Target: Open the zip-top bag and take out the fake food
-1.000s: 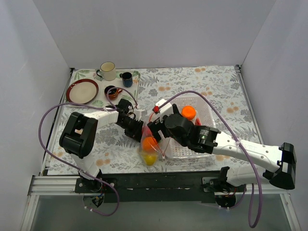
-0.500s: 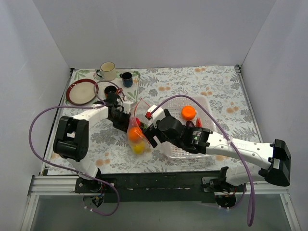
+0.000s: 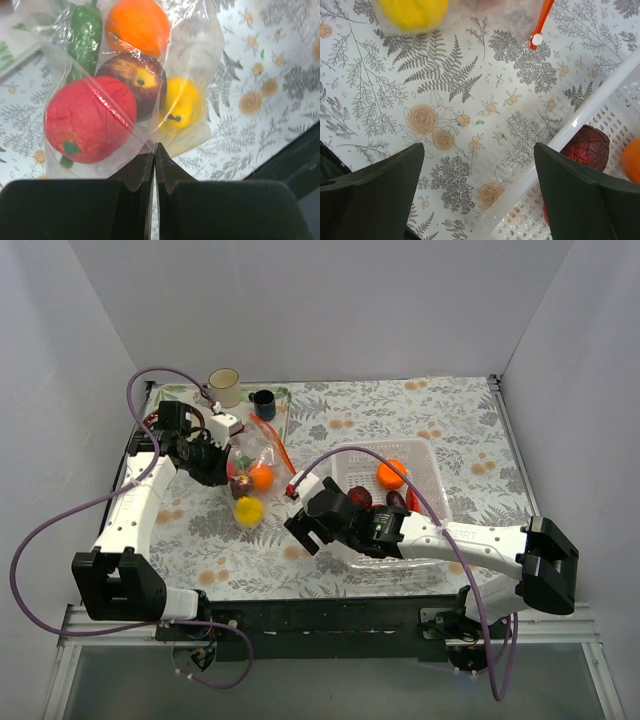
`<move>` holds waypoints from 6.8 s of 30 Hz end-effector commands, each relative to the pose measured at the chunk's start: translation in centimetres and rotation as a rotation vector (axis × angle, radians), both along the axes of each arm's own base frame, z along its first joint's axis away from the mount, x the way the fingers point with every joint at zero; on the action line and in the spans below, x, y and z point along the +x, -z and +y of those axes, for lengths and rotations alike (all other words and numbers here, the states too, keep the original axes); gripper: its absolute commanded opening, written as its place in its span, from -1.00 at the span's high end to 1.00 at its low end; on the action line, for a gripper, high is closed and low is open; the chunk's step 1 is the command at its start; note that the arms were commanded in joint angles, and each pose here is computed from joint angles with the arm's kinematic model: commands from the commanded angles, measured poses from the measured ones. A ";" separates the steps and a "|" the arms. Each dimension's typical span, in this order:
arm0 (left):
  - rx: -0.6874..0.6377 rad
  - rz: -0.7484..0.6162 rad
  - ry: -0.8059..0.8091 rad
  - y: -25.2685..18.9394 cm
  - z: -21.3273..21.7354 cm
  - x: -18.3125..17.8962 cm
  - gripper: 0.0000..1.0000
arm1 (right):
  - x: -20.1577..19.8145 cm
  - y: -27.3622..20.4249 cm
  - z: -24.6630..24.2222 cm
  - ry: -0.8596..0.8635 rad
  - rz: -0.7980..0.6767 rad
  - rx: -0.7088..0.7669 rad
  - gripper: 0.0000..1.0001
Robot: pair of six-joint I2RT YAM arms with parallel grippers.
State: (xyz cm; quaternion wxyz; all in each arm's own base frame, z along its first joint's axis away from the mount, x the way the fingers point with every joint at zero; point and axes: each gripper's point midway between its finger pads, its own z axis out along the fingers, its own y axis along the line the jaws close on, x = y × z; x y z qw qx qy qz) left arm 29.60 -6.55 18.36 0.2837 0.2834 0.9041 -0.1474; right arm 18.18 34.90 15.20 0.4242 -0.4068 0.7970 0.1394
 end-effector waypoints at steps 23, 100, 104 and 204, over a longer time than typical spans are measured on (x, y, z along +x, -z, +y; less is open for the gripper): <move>0.149 0.300 0.327 6.1 2.3 -11.0 1.00 | 19.1 -1.3 8.8 0.103 -0.091 0.256 -0.97; 0.099 0.218 0.034 12.3 1.5 -1.4 1.00 | 4.4 4.7 4.1 -0.049 0.179 0.218 -0.97; 0.321 0.092 0.097 13.0 5.2 -1.1 1.00 | 5.3 1.4 3.2 -0.041 0.082 0.234 -0.97; 0.465 0.196 0.331 19.2 3.7 -2.8 1.00 | 8.5 7.4 10.0 -0.180 -0.090 0.174 -0.67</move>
